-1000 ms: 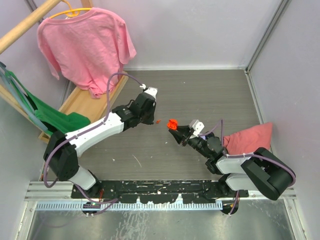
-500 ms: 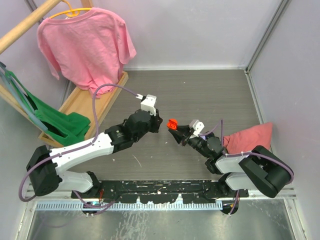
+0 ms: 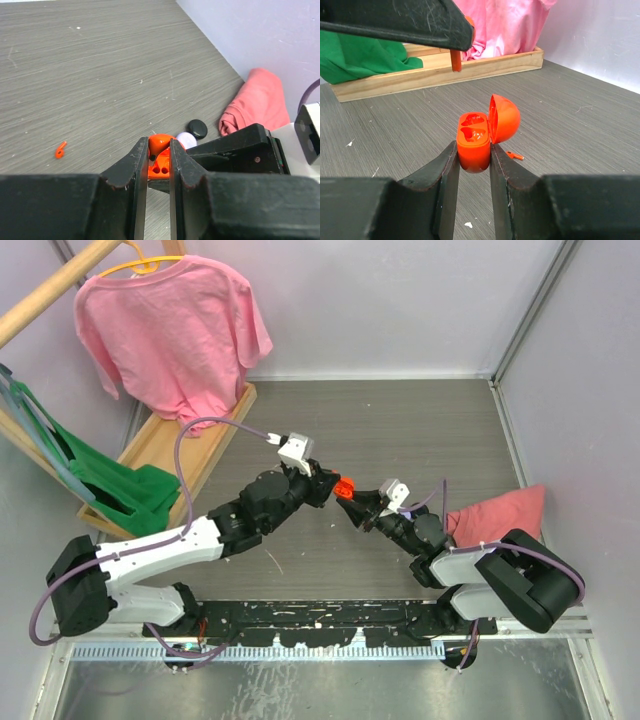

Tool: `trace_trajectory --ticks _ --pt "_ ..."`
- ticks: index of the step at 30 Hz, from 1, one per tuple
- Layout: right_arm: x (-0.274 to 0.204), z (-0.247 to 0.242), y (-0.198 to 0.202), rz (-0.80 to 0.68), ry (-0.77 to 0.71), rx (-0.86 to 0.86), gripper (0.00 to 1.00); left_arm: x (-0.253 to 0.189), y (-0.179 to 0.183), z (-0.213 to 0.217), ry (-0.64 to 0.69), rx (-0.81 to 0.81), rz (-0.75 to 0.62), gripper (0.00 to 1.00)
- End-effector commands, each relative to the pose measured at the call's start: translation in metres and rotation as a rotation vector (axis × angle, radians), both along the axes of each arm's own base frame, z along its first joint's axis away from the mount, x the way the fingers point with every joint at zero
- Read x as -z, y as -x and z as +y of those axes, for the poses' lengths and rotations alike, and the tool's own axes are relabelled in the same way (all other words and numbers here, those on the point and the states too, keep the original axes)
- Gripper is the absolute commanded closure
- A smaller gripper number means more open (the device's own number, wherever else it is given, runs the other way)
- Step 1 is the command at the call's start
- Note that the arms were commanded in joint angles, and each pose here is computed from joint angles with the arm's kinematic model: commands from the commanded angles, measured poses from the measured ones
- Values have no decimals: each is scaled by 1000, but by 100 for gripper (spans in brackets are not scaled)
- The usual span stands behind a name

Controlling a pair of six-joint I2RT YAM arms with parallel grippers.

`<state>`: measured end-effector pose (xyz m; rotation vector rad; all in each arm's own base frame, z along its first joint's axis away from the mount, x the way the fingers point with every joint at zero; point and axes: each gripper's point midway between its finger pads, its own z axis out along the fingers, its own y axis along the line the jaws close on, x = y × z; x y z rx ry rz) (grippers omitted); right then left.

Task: Insert the wireless bluetooth earbuds into the charging case
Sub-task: Place the earbud in the charging case.

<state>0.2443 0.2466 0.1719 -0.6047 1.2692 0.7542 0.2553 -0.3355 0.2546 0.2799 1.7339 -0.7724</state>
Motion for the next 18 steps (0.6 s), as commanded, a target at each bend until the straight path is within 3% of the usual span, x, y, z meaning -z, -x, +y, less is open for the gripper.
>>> trace_trajectory --ticks 1,18 --pt "-32 1 2 -98 -76 -16 99 -30 3 -19 136 54 -63 83" --pt "-34 -3 1 -101 -86 7 99 0 11 -32 97 91 -10 84"
